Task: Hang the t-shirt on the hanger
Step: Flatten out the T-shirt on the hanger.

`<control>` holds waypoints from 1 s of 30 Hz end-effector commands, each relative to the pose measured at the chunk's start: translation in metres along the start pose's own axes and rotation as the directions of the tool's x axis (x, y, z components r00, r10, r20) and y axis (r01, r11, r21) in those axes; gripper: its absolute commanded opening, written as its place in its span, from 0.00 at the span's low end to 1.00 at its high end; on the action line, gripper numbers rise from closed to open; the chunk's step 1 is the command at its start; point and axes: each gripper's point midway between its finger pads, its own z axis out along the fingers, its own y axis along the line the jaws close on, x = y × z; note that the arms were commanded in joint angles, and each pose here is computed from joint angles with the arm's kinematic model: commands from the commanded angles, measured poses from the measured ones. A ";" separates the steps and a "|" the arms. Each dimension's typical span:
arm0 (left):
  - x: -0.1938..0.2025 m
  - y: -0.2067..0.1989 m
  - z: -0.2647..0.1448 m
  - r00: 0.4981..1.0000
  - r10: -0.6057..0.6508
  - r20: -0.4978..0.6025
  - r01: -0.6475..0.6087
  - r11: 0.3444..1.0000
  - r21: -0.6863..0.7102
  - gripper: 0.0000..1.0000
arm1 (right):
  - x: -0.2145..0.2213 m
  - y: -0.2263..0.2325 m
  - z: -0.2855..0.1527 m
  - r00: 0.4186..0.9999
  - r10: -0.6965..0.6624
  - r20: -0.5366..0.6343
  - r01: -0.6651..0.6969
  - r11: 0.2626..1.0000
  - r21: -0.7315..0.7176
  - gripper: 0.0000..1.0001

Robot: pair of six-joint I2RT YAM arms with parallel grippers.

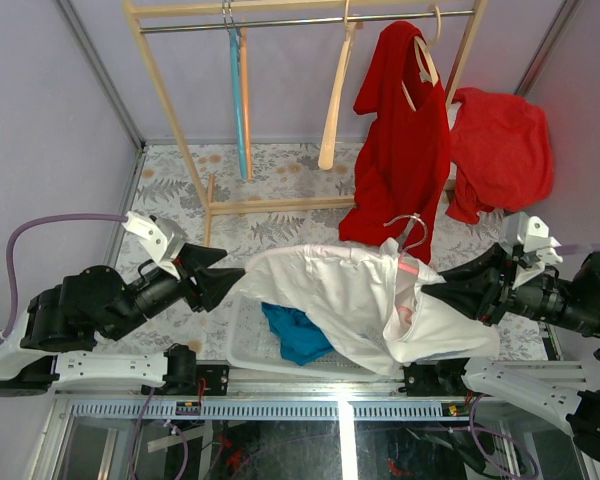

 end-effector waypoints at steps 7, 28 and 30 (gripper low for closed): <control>0.005 -0.003 0.006 1.000 -0.018 0.012 0.018 1.000 0.005 0.52 | -0.032 0.005 -0.025 0.989 -0.011 0.146 0.007 1.000 0.023 0.00; -0.001 0.038 -0.005 0.989 -0.120 0.086 0.136 0.968 -0.211 0.00 | -0.042 -0.014 -0.025 0.982 -0.026 0.187 0.002 0.992 0.129 0.00; 0.000 0.045 -0.009 0.985 -0.144 0.095 0.163 0.958 -0.235 0.00 | -0.044 -0.018 -0.023 0.981 -0.026 0.190 -0.002 0.989 0.147 0.00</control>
